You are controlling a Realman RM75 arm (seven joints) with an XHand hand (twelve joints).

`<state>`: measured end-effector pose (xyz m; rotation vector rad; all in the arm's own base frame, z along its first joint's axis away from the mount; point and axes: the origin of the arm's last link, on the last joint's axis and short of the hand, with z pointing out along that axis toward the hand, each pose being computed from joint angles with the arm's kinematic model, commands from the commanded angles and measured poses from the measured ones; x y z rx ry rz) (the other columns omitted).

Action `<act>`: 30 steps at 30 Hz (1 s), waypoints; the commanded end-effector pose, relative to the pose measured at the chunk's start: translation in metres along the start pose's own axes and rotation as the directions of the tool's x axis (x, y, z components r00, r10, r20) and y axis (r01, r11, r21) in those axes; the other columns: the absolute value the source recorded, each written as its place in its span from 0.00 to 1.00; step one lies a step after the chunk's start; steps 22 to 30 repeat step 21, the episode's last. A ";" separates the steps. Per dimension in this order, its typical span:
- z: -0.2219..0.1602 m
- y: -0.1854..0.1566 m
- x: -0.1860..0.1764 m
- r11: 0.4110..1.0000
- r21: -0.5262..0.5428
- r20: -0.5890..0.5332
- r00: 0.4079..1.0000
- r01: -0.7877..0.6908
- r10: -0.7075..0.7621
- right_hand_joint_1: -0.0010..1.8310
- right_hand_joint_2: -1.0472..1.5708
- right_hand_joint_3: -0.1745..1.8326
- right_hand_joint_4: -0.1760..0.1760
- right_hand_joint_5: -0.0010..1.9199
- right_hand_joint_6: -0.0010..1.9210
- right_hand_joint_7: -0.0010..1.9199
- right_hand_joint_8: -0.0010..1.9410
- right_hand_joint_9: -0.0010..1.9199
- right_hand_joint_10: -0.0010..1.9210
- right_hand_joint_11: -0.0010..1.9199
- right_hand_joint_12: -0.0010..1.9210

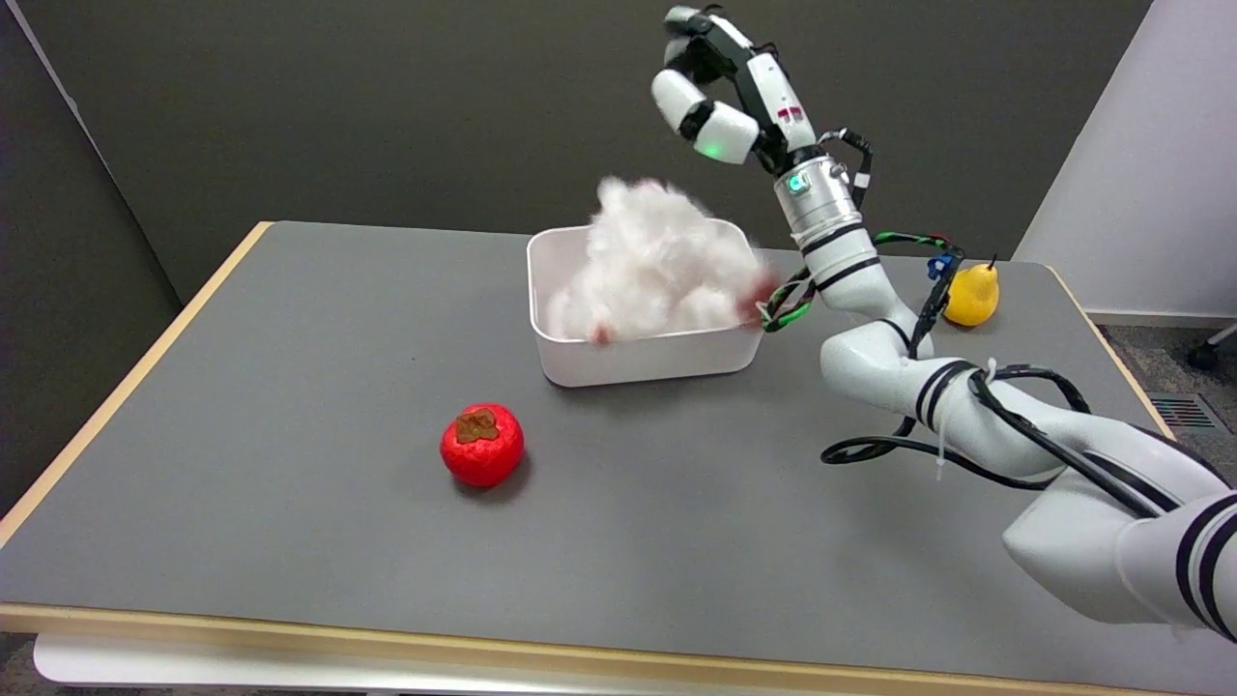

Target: Place the plush toy into the white box.

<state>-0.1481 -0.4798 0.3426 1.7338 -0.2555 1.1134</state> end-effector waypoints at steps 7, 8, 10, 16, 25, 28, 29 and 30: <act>-0.088 0.041 0.074 0.933 -0.113 -0.278 0.913 -0.341 0.300 0.21 0.63 0.45 0.50 0.00 0.03 0.00 0.00 0.00 0.00 0.00 0.14; -0.092 0.041 0.078 0.928 -0.097 -0.318 0.894 -0.361 0.314 0.20 0.63 0.46 0.50 0.00 0.02 0.00 0.00 0.00 0.00 0.00 0.12; -0.103 0.042 0.093 0.910 -0.043 -0.433 0.828 -0.413 0.356 0.20 0.64 0.46 0.50 0.00 0.02 0.00 0.00 0.00 0.00 0.00 0.10; -0.141 0.060 0.148 0.834 0.113 -0.661 0.586 -0.539 0.468 0.20 0.64 0.56 0.53 0.00 0.04 0.00 0.04 0.00 0.07 0.00 0.20; -0.181 0.082 0.190 0.857 0.079 -0.699 0.585 -0.509 0.412 0.21 0.64 0.57 0.51 0.00 0.04 0.01 0.03 0.00 0.12 0.00 0.25; -0.181 0.082 0.190 0.857 0.079 -0.699 0.585 -0.509 0.412 0.21 0.64 0.57 0.51 0.00 0.04 0.01 0.03 0.00 0.12 0.00 0.25; -0.181 0.082 0.190 0.857 0.079 -0.699 0.585 -0.509 0.412 0.21 0.64 0.57 0.51 0.00 0.04 0.01 0.03 0.00 0.12 0.00 0.25; -0.181 0.082 0.190 0.857 0.079 -0.699 0.585 -0.509 0.412 0.21 0.64 0.57 0.51 0.00 0.04 0.01 0.03 0.00 0.12 0.00 0.25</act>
